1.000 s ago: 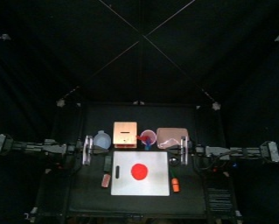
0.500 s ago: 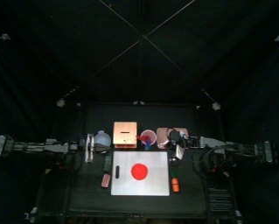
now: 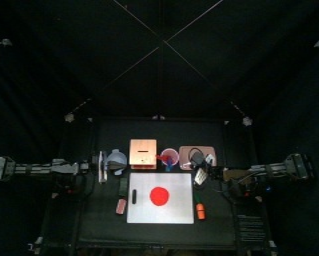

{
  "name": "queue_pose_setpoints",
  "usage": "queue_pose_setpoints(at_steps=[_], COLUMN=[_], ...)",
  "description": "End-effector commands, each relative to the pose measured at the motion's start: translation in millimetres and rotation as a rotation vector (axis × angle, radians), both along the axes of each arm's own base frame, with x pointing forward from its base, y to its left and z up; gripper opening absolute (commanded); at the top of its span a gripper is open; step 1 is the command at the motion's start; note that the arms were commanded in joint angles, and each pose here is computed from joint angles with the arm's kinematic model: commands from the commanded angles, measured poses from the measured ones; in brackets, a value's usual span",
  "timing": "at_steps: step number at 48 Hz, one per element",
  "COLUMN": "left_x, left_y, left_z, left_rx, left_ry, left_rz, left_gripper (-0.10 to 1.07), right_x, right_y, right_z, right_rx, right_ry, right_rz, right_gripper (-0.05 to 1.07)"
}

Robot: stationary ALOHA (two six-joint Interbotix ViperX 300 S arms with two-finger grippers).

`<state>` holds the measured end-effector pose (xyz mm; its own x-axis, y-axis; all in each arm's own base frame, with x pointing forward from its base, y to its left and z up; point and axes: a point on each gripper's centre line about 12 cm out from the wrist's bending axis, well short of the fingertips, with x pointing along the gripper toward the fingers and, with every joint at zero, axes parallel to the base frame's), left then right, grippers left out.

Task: Grab pizza cutter

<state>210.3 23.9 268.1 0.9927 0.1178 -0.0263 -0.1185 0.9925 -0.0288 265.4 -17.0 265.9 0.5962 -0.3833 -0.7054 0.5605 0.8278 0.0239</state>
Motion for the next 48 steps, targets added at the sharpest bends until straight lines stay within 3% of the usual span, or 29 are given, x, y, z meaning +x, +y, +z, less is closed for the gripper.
queue_pose_setpoints(at_steps=[1,13,19,27,35,48], left_x=[2,0,0,1,0,-1], left_y=[1.6,2.1,2.5,3.2,5.4,7.2], left_z=[4.1,-1.2,-1.9,-5.3,-8.7,-12.2], left_rx=[0.001,-0.002,-0.003,-0.005,-0.006,-0.007], left_ry=[-0.012,0.003,0.004,0.016,0.024,0.032], left_rz=[0.007,0.010,0.012,0.015,0.026,0.035], left_gripper=[0.06,0.06,0.06,0.06,0.06,0.06], right_x=[8,43,65,87,103,114], right_y=[0,4,5,4,-12,-32], right_z=[9.0,2.0,-1.6,-9.4,-25.7,-38.7], right_rx=[-0.017,-0.044,-0.080,-0.113,-0.112,-0.131], right_ry=[-0.035,-0.015,0.006,0.046,0.094,0.148], right_rz=[-0.002,0.018,0.027,0.015,-0.038,-0.100], right_gripper=[0.25,0.78,0.95,0.98,0.98,0.98])
